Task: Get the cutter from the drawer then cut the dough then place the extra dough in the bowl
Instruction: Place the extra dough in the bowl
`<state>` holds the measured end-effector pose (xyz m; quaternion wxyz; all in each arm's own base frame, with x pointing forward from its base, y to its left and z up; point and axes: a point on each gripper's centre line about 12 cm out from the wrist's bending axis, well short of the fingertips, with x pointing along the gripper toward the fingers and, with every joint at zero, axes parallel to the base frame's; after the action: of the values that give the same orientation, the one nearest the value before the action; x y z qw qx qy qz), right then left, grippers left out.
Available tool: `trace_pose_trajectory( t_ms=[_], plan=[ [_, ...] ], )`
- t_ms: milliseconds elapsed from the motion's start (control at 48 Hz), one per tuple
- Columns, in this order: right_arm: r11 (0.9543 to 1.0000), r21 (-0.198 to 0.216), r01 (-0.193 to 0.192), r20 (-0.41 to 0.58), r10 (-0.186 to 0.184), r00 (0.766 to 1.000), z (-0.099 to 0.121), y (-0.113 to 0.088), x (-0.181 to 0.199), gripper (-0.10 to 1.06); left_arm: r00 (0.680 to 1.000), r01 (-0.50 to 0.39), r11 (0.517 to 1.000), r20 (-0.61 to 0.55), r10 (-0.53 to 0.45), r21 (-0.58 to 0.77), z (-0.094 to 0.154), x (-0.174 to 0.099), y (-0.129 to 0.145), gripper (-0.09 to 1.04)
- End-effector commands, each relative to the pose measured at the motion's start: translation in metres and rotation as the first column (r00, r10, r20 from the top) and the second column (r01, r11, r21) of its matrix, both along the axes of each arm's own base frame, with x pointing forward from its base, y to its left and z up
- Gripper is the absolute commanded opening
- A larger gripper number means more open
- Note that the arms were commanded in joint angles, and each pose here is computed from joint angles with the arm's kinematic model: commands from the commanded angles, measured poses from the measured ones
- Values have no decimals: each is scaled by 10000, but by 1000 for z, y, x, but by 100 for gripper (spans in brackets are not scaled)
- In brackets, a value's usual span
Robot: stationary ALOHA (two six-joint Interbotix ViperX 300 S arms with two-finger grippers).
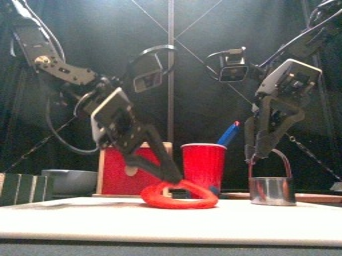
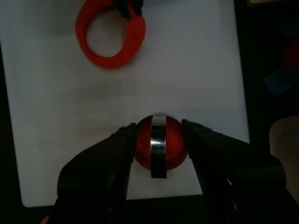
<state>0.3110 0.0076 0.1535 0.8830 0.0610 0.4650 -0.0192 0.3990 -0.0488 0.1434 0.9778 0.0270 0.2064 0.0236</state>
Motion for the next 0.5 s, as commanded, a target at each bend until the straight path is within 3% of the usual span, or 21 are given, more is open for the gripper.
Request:
trace_pose_trajectory(
  t_ms=[21, 167, 375, 500],
  plan=[
    [10000, -14, 26, 399, -25, 9992, 12, -1, 5, 82, 9846, -96, 9994, 1750, 38, 321, 54, -2, 13, 54],
    [10000, -27, 17, 415, -16, 9991, 12, -1, 5, 82, 9476, -1326, 9909, 2960, 1200, 225, 86, -33, 53, 55],
    [9999, -99, -37, 523, 42, 9986, 13, -2, 6, 82, 8309, -3128, 9498, 4857, 2716, 40, 126, -111, 103, 55],
    [9995, -275, -160, 509, 174, 9986, 12, -3, 7, 82, 7682, -3935, 9191, 5416, 3415, -213, 131, -162, 120, 55]
  ],
)
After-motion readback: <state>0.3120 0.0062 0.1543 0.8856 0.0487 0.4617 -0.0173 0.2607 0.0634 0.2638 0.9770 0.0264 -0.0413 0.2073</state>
